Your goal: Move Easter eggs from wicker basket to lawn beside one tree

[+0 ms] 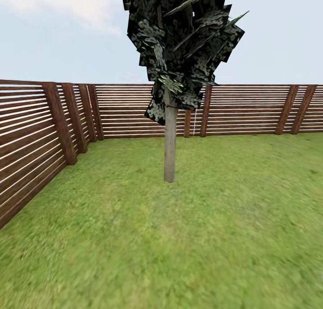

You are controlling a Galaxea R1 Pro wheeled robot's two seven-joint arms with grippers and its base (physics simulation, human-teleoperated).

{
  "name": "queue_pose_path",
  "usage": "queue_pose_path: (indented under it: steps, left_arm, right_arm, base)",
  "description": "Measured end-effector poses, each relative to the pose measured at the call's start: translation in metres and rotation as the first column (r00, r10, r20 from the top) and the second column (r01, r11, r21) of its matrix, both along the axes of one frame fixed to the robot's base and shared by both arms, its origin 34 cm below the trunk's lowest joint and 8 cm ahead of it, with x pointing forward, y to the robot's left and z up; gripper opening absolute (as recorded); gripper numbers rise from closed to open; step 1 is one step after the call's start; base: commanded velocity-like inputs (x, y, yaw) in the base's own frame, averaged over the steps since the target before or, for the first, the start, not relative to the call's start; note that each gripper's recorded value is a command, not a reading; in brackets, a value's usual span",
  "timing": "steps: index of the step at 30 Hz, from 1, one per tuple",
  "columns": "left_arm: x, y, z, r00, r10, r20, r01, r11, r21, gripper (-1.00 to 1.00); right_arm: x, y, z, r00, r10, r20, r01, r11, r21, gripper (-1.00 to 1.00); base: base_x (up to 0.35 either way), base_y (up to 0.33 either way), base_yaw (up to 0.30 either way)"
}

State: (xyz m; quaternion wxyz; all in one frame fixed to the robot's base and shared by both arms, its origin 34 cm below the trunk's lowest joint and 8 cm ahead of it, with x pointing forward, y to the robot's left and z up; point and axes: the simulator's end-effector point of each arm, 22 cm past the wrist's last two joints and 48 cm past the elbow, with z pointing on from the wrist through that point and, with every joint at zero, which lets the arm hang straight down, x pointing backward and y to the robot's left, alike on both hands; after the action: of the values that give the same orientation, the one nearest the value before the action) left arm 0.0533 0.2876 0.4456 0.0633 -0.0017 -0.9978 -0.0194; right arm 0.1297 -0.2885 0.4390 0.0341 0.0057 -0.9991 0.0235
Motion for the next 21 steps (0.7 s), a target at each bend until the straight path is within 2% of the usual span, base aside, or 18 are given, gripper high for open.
queue_pose_path:
  steps: [21]
  left_arm:
    - [0.0000,-0.0001,0.0000,1.000,0.000,0.000,0.000,1.000,0.000,1.00]
  right_arm:
    - [-0.0006,0.0010,0.0000,1.000,0.001,-0.002,-0.001,1.000,0.002,1.00]
  base:
    - [0.336,0.000,0.000]
